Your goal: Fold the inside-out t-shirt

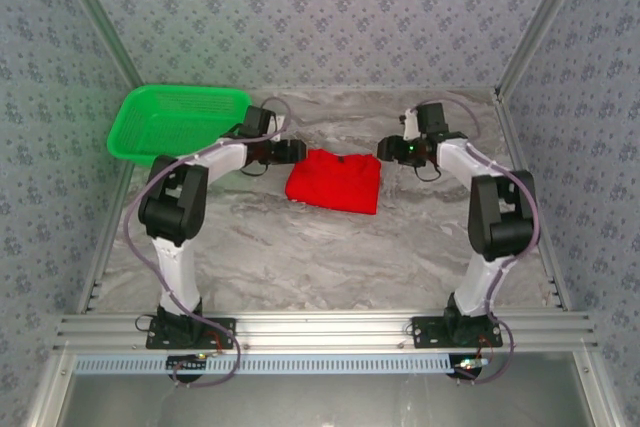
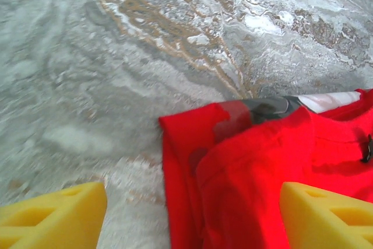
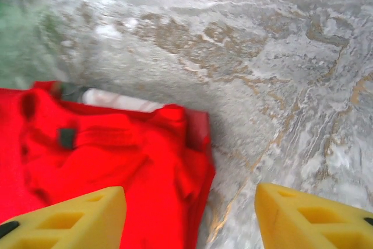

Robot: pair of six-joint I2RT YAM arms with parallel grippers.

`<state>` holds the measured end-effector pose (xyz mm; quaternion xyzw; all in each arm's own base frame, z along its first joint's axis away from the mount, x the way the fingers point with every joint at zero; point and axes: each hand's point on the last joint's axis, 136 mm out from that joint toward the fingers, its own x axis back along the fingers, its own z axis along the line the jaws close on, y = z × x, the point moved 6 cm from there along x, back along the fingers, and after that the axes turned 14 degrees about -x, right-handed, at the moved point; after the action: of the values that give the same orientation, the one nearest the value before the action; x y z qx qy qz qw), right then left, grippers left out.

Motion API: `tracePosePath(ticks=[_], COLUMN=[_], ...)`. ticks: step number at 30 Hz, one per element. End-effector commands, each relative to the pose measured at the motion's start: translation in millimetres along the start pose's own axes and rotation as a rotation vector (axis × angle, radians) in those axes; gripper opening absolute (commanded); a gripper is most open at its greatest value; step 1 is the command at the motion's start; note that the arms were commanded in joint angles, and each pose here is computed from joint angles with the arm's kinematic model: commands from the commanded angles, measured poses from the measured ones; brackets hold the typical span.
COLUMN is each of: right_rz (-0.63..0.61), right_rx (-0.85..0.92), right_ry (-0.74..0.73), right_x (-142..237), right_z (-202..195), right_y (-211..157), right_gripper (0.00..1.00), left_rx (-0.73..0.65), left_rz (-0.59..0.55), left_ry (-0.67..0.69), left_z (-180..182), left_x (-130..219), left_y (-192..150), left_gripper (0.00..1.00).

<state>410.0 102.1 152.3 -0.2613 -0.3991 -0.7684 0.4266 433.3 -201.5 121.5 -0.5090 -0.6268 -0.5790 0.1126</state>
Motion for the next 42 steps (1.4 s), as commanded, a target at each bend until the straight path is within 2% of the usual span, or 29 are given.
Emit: tracePosePath(ticks=[1,3,5,10,13,19,24,28,31,32,37,42], right_rz=[0.148,0.179,0.197,0.228,0.249,0.253,0.245,0.243,0.226,0.196,0.176,0.135], right_rx=[-0.089,-0.131,-0.162,-0.183,-0.192,-0.183,-0.164,-0.146,-0.109,-0.083,0.006,0.013], right_ry=[0.027,0.064,0.087,0.086,0.089,0.100,0.116,0.157,0.116,0.106,-0.058,-0.262], right_x=[-2.1,-11.3,-21.2,-41.6,-55.3,-74.9,-88.4,-89.3,-80.7,-74.6,-46.0,-17.6], right_z=[-4.6,-1.9,-0.4,2.1,6.4,18.0,27.0,37.1,28.2,28.5,-8.9,-66.4], right_y=[-48.8,-63.0,-70.1,-82.9,-92.0,-96.9,-88.8,-78.3,-66.7,-52.5,-13.4,37.7], right_gripper=[0.65,0.67,0.68,0.70,0.70,0.61,0.46,0.23,0.09,0.06,0.04,0.03], left_rx=[0.009,0.012,0.017,0.039,0.053,0.090,0.116,0.116,0.124,0.127,0.141,0.149], left_rz=[-0.018,-0.027,0.018,0.101,0.115,0.160,0.172,0.160,0.121,0.104,0.015,-0.048], left_ry=[-0.004,-0.046,-0.018,0.008,-0.004,-0.029,-0.049,-0.031,-0.007,0.003,0.058,0.052], left_z=[-13.2,-24.9,-26.4,-18.1,-16.1,-11.8,-10.3,-7.7,-5.3,-5.1,-5.3,-14.7], left_x=[31.7,38.2,38.0,23.3,16.4,-0.1,-7.1,-2.8,7.6,13.2,49.1,81.9], left_y=[-4.0,-11.0,-22.8,-47.6,-56.3,-80.9,-94.0,-90.1,-76.6,-70.3,-50.1,-45.4], left_gripper=[0.78,0.77,0.74,0.60,0.54,0.45,0.41,0.44,0.59,0.62,0.68,0.69])
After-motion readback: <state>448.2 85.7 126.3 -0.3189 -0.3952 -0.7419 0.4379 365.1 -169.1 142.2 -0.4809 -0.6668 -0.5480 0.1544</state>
